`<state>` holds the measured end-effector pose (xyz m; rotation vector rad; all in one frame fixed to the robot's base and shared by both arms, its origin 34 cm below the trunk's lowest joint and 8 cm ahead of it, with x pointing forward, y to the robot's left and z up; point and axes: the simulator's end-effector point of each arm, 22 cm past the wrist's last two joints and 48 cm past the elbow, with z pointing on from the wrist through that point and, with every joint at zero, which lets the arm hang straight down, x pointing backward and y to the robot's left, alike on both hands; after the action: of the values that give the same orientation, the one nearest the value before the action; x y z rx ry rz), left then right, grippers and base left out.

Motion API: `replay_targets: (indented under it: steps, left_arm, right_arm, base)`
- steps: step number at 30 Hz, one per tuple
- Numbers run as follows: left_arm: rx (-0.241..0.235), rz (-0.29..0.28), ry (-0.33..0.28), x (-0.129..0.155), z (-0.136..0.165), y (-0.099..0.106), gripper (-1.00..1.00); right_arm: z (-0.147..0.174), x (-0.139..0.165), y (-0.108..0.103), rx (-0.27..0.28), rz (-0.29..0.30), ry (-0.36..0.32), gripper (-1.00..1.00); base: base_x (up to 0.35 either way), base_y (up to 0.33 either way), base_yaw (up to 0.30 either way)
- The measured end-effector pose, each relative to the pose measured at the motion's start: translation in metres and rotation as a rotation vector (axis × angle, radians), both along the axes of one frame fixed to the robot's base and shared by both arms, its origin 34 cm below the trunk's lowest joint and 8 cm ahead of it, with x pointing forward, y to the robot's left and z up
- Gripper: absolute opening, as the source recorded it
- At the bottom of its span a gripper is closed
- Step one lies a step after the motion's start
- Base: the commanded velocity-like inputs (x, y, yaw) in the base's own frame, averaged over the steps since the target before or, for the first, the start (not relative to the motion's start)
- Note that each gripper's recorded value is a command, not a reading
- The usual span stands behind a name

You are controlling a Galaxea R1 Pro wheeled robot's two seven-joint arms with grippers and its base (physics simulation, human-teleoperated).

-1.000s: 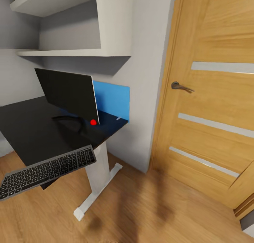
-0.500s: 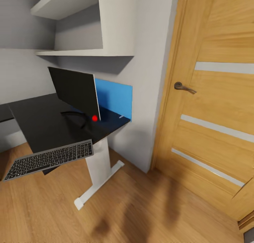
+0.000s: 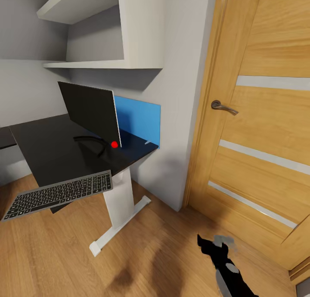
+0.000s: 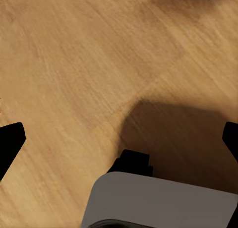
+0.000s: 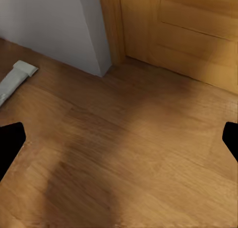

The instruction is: In the bedroom, organize the workspace by keeping the computer under the desk, ensuring the monitor is on the desk, placing the keyboard on the desk next to the monitor, placing the mouse on the desk next to the keyboard, moving the folder from the swivel chair onto the desk next to the mouse, stacking the notebook on top of the folder with the pen on top of the notebook, and positioning the swivel chair next to the desk.

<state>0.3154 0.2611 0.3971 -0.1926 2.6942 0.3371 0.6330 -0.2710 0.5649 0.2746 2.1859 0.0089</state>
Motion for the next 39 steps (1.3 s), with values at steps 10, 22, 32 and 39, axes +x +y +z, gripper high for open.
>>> replay_targets:
  steps: [10, 22, 32, 39]
  left_arm:
    - [0.005, 0.005, -0.008, 0.002, 0.001, 0.005, 1.00]
    - [-0.012, -0.002, -0.010, 0.002, 0.000, 0.001, 1.00]
    - [-0.050, -0.024, -0.018, 0.005, -0.001, -0.009, 1.00]
    - [-0.051, -0.026, -0.017, 0.005, -0.001, -0.009, 1.00]
  right_arm:
    - [0.121, 0.080, 0.103, 0.647, 0.105, 0.142, 1.00]
    - [0.219, 0.068, 0.138, 1.095, 0.300, 0.164, 1.00]
    - [0.222, 0.061, 0.143, 1.121, 0.320, 0.180, 1.00]
    - [0.215, 0.049, 0.174, 1.123, 0.364, 0.228, 1.00]
  base:
    - [0.000, 0.000, 0.000]
    - [0.000, 0.000, 0.103]
    - [0.127, 0.000, 0.272]
    - [0.023, 0.000, 0.274]
